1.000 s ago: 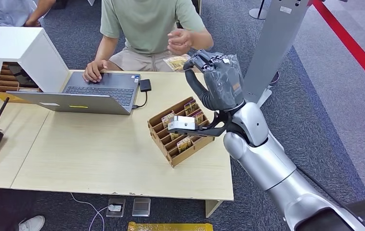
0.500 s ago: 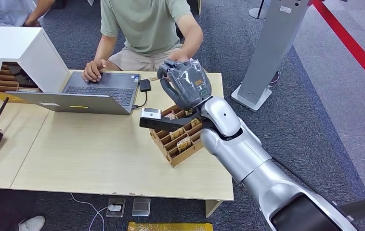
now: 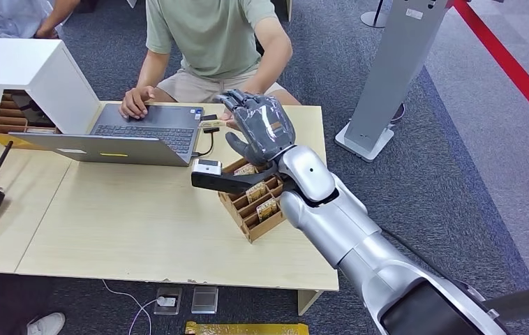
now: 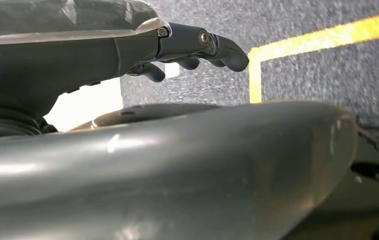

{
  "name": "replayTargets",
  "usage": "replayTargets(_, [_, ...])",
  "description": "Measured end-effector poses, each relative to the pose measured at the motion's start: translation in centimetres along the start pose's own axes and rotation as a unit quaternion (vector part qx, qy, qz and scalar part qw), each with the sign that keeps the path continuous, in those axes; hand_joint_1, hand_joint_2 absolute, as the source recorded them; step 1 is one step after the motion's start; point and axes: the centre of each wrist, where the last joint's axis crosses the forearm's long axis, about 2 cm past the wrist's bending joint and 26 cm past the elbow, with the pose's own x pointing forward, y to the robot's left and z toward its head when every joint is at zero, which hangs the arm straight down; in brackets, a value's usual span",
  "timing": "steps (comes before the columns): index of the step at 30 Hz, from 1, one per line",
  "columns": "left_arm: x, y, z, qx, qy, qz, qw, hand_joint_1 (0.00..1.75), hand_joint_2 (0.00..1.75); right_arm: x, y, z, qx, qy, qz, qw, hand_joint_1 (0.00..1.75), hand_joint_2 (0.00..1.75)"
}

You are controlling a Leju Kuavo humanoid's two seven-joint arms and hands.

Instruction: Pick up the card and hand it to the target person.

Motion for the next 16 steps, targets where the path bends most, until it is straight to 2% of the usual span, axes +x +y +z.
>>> replayTargets(3, [0.0, 0.1, -0.1, -0.043, -0.005, -0.004, 0.999, 0.00, 0.00, -0.2, 0.0, 0.0, -0.003, 0.003, -0.039, 0.999, 0.00, 1.75])
replayTargets(6, [-0.2, 1.4, -0.6, -0.106, -0.005, 0.001, 0.994, 0.00, 0.00, -1.0, -0.1, 0.2, -0.012, 0.007, -0.114, 0.993, 0.00, 1.75])
replayTargets(8, [-0.4, 2.2, -0.9, -0.122, -0.003, 0.006, 0.993, 0.00, 0.00, -1.9, 0.0, 0.6, -0.016, 0.018, -0.154, 0.988, 0.00, 1.75])
replayTargets(11, [-0.4, 2.5, -1.0, -0.112, 0.004, 0.023, 0.993, 0.00, 0.00, -3.3, 0.5, 2.1, 0.001, 0.051, -0.202, 0.978, 0.00, 1.75])
replayTargets(16, [-0.7, 2.2, -0.9, -0.069, 0.024, 0.052, 0.996, 0.00, 0.00, -5.6, 2.0, 6.4, 0.061, 0.116, -0.276, 0.952, 0.00, 1.75])
